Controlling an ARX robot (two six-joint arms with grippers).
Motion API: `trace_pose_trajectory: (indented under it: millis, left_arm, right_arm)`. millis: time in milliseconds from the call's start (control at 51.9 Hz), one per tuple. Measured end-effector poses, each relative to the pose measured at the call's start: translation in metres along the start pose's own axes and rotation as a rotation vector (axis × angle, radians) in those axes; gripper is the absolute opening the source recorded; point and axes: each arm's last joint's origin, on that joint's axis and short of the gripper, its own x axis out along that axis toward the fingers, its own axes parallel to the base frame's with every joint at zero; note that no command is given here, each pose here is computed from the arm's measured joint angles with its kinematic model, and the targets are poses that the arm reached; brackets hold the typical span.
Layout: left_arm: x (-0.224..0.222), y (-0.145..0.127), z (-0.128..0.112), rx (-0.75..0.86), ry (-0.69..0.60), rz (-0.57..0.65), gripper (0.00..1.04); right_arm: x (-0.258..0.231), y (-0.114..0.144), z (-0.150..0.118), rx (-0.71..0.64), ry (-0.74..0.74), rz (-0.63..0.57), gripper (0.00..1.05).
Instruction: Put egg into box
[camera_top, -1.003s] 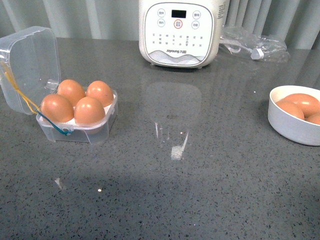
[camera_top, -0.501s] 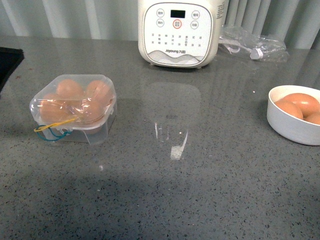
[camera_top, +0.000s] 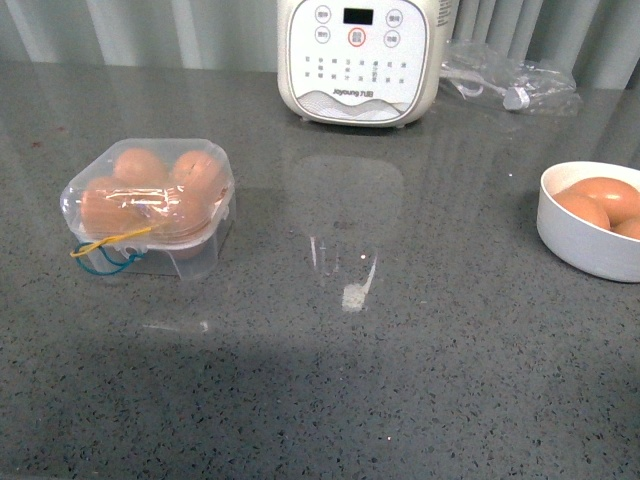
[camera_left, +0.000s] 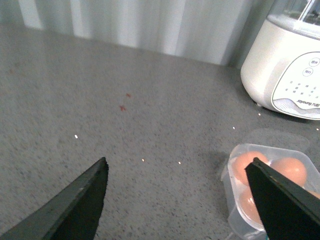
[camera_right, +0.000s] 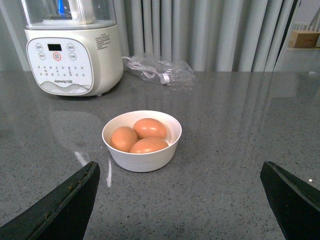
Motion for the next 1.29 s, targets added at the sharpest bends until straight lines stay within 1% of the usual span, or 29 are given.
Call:
trace_pose_trajectory:
  millis: [39, 96, 154, 193, 270, 328, 347, 386, 443, 521, 752, 848, 1292]
  left_arm:
    - [-0.003, -0.001, -0.002, 0.019, -0.012, 0.004, 0.76]
    - [-0.013, -0.005, -0.007, 0.048, -0.024, -0.001, 0.62]
    - [-0.016, -0.007, -0.009, 0.058, -0.025, -0.004, 0.55]
    - [-0.02, -0.008, -0.012, 0.062, -0.024, -0.006, 0.48]
    - [-0.028, -0.011, -0.018, 0.068, -0.019, -0.006, 0.3]
    - [-0.033, -0.013, -0.021, 0.071, -0.02, -0.001, 0.19]
    - [-0.034, -0.013, -0.021, 0.071, -0.02, 0.003, 0.17]
    - [-0.037, -0.017, -0.023, 0.072, -0.021, 0.023, 0.1]
    - [-0.04, -0.021, -0.025, 0.072, -0.021, 0.008, 0.04]
    - [-0.047, -0.023, -0.029, 0.079, -0.019, -0.011, 0.04]
    - [-0.059, -0.023, -0.037, 0.078, -0.027, -0.008, 0.04]
    - [-0.061, -0.023, -0.035, 0.08, -0.047, -0.009, 0.04]
    - [-0.077, -0.023, -0.032, 0.081, -0.057, -0.009, 0.04]
  right_arm:
    - [0.0, 0.0, 0.0, 0.0, 0.0, 0.0, 0.97]
    - [0.0, 0.0, 0.0, 0.0, 0.0, 0.0, 0.97]
    - [0.0, 0.0, 0.0, 0.0, 0.0, 0.0, 0.97]
    - [0.0, 0.0, 0.0, 0.0, 0.0, 0.0, 0.97]
    - [0.0, 0.0, 0.0, 0.0, 0.0, 0.0, 0.97]
    - [0.0, 0.0, 0.0, 0.0, 0.0, 0.0, 0.97]
    - [0.0, 0.0, 0.0, 0.0, 0.0, 0.0, 0.97]
    - [0.0, 0.0, 0.0, 0.0, 0.0, 0.0, 0.97]
    - [0.0, 0.0, 0.0, 0.0, 0.0, 0.0, 0.97]
    - [0.0, 0.0, 0.0, 0.0, 0.0, 0.0, 0.97]
    - [0.0, 0.0, 0.0, 0.0, 0.0, 0.0, 0.97]
    - [0.0, 0.0, 0.0, 0.0, 0.0, 0.0, 0.97]
    - [0.0, 0.0, 0.0, 0.0, 0.0, 0.0, 0.97]
